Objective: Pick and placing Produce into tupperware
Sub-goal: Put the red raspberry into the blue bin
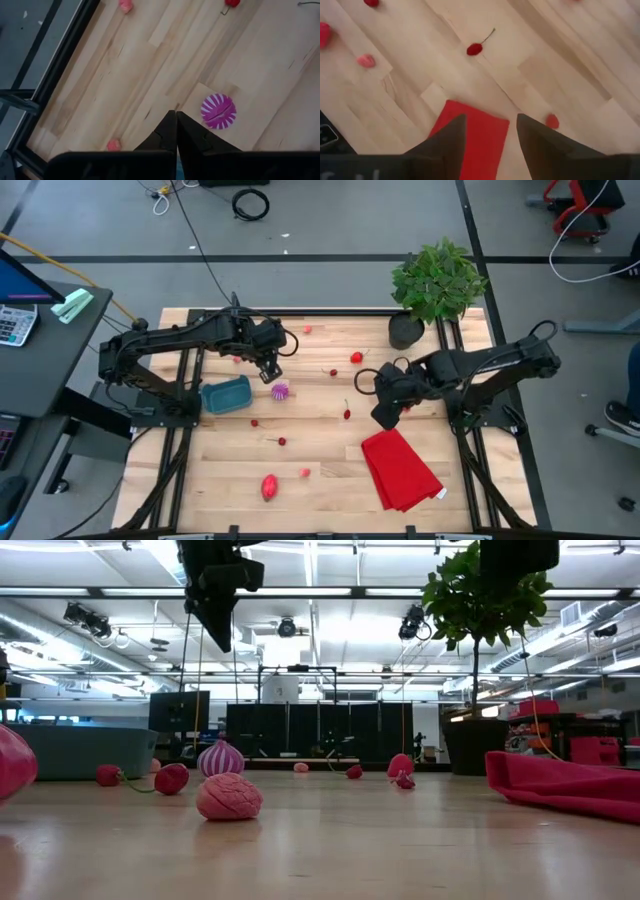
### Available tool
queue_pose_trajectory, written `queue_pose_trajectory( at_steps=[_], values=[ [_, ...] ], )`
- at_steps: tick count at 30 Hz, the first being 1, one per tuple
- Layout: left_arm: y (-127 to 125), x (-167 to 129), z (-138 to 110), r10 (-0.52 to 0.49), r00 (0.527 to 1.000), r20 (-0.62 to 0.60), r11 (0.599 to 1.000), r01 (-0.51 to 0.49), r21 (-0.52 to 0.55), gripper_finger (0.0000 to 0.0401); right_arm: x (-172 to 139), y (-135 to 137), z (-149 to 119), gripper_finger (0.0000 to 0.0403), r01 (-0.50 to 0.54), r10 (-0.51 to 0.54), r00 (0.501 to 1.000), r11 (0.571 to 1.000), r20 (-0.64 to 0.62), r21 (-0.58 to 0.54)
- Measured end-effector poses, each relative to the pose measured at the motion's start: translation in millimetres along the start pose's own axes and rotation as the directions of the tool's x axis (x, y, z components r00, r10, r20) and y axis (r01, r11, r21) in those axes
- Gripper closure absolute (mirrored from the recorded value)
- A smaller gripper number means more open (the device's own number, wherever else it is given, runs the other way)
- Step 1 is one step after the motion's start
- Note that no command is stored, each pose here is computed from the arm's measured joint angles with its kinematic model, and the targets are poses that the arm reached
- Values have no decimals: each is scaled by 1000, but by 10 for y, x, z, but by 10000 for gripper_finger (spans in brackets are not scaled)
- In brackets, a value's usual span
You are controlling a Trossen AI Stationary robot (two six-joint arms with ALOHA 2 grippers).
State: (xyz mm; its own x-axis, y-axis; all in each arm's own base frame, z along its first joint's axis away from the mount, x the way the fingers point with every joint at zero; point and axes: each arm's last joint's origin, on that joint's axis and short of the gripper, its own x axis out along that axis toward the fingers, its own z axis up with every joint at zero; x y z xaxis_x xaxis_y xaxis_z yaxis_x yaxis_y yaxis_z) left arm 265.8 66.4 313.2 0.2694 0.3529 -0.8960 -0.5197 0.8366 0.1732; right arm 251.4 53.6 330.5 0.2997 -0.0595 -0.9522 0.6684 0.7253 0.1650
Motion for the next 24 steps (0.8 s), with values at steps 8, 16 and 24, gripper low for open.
queue_pose_trajectory(
  at_steps=[8, 16, 24],
  values=[
    [13, -2, -59, 15, 998, -58, 1000, -16, -22, 377, 185, 45, -15, 220, -9, 9, 1000, 1000, -18, 13],
    [11, -1, -53, 13, 999, -52, 999, -11, 48, 389, 156, 29, 75, 220, 14, -16, 993, 1000, 117, 18],
    [2, 4, 13, -3, 1000, 12, 999, 3, -32, 384, 134, 131, 188, 220, -97, 83, 968, 994, 237, 48]
  ],
)
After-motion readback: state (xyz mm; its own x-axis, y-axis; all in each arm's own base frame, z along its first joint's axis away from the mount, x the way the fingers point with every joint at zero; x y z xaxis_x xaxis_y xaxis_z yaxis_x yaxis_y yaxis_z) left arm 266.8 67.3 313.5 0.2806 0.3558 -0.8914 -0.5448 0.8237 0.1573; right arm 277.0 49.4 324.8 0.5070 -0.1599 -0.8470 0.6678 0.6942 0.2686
